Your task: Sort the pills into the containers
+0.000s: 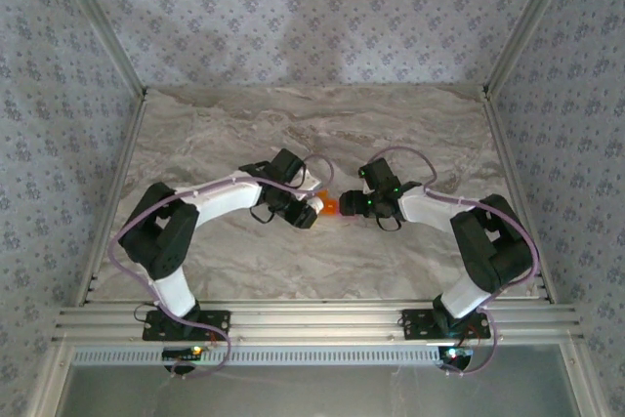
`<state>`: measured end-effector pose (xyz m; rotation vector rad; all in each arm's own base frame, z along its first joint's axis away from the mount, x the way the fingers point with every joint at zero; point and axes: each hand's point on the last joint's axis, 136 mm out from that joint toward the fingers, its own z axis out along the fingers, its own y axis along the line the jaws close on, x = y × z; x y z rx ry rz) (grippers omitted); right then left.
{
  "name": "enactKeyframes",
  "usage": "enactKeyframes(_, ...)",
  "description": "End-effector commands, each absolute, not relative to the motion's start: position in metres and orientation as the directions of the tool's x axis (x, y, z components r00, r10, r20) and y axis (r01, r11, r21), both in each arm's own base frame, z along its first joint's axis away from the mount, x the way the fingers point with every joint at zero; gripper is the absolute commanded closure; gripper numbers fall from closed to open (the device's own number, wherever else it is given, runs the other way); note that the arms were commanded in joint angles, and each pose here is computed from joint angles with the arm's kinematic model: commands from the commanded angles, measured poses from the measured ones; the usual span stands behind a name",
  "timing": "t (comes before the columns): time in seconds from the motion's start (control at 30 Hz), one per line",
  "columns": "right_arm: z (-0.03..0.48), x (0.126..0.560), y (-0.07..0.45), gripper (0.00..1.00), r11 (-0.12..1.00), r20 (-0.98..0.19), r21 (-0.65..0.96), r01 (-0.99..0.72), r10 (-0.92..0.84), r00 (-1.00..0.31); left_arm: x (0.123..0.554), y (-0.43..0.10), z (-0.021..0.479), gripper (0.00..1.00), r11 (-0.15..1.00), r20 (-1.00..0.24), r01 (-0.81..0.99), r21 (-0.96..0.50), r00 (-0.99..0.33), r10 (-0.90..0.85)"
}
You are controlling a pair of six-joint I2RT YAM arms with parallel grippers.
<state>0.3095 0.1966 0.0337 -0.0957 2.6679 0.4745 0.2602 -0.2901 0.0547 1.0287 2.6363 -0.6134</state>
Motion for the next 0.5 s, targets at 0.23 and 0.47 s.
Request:
enactKeyframes(0.23,0.0325,0.3154,0.1959,0.23,0.942,-0.42,0.314,-0.117,0.028,-0.907,0.2588,-0.2889,0.052,1.0,0.661,-0.307,0.701,-0.268,-0.713,0.631)
enactKeyframes(0.47,0.0321,0.3145,0.1961,0.23,0.942,-0.418,0.314,-0.118,0.026,-0.908,0.2604,-0.2893,0.0504,1.0,0.664,-0.288,0.703,-0.254,-0.711,0.642)
